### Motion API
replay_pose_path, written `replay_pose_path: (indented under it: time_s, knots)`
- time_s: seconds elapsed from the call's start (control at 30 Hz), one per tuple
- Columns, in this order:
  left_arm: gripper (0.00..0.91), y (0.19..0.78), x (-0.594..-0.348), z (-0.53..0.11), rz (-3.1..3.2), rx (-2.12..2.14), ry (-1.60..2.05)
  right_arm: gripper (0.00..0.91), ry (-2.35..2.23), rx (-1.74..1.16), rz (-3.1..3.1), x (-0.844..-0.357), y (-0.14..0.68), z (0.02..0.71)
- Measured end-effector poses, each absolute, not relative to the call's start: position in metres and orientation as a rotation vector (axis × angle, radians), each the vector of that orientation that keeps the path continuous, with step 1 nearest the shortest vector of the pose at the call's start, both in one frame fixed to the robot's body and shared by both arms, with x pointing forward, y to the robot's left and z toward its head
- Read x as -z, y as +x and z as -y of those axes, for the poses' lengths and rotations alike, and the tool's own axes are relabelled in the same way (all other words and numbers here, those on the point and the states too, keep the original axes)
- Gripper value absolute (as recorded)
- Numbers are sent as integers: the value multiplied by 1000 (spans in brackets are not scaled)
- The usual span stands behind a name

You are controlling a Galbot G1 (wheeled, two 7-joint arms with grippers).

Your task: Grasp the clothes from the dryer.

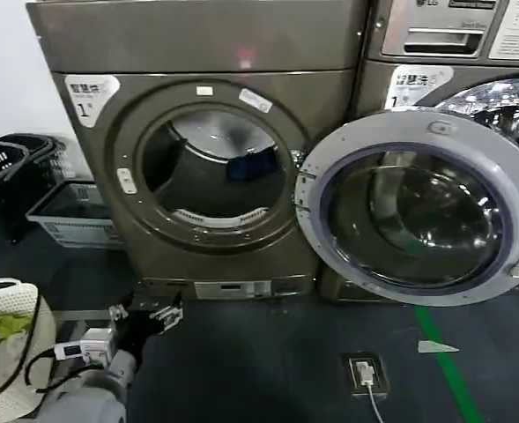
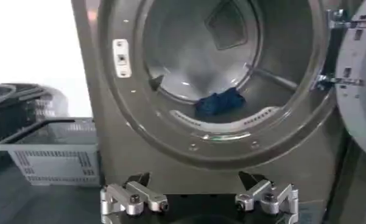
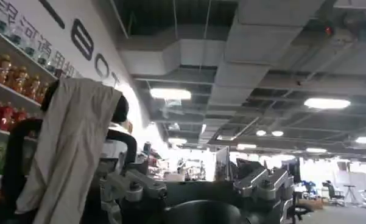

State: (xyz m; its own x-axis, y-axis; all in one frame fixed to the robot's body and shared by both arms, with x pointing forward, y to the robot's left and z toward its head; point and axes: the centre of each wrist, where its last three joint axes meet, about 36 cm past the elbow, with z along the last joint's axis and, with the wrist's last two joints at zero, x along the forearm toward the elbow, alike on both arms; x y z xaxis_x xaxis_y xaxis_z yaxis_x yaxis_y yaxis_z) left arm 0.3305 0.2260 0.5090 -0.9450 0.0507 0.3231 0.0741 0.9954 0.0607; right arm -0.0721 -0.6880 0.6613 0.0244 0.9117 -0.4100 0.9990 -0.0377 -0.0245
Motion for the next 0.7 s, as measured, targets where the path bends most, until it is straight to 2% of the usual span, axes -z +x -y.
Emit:
replay_pose_path:
  time_s: [0.7]
  knots:
    - [907,330,-506,-222,2802,94,-91,907,2020,430,-1922,-660,-79,688]
